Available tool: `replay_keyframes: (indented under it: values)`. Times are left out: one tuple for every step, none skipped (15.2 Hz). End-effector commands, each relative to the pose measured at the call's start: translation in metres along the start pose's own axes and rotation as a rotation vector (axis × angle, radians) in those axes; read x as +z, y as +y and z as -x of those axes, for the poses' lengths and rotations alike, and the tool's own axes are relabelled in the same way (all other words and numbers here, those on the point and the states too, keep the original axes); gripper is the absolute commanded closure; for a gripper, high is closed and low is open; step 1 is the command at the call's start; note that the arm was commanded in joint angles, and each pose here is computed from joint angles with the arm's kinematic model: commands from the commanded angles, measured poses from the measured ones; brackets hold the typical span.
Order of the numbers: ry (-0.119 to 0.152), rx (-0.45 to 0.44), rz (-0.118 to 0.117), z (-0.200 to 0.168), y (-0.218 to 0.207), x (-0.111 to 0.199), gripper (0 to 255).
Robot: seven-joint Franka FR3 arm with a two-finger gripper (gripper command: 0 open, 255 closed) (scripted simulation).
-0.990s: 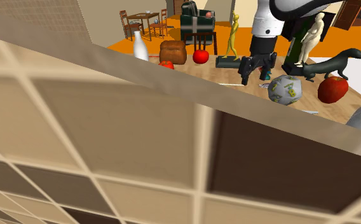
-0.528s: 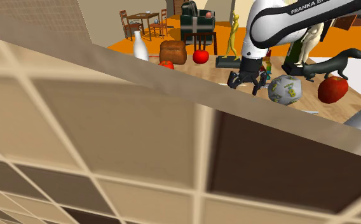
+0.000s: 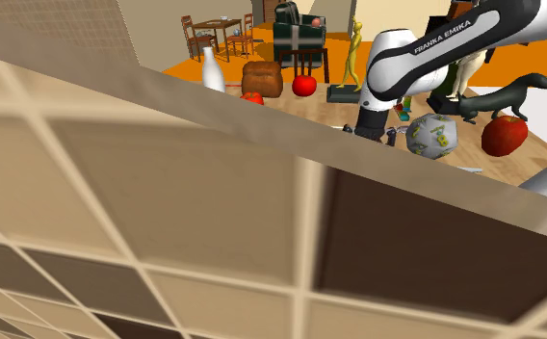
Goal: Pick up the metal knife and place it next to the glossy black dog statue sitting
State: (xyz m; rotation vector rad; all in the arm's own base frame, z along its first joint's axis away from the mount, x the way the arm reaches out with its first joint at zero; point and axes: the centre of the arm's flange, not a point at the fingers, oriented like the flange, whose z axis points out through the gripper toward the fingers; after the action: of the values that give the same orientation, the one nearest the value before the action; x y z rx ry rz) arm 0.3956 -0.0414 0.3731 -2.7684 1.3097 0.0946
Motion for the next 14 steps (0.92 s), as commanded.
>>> replay_keyframes:
  values:
    - [0.001,0.001,-0.001,0.0004,-0.0007,0.0105,0]
    - [0.001,0.001,-0.001,0.0004,-0.0007,0.0188,0]
    - [0.001,0.001,-0.001,0.0005,-0.0007,0.0188,0]
    - [0.001,0.001,-0.001,0.0004,-0.0007,0.0188,0]
    - [0.001,0.001,-0.001,0.0004,-0.0007,0.0188,0]
    - [0.001,0.001,-0.001,0.0004,-0.0007,0.0188,0]
    - [0.001,0.001,-0.001,0.0004,-0.0007,0.0188,0]
    - [0.001,0.001,-0.001,0.0004,-0.0007,0.0188,0]
    - [0.001,0.001,-0.001,0.0004,-0.0007,0.0188,0]
    - [0.001,0.001,-0.001,0.0004,-0.0007,0.0188,0]
    - [0.001,0.001,-0.001,0.0004,-0.0007,0.0188,255]
    - [0.001,0.001,-0.001,0.0004,-0.0007,0.0188,255]
    - [0.001,0.001,-0.001,0.0005,-0.0005,0.0188,255]
    - [0.001,0.001,-0.001,-0.0002,-0.0003,0.0184,255]
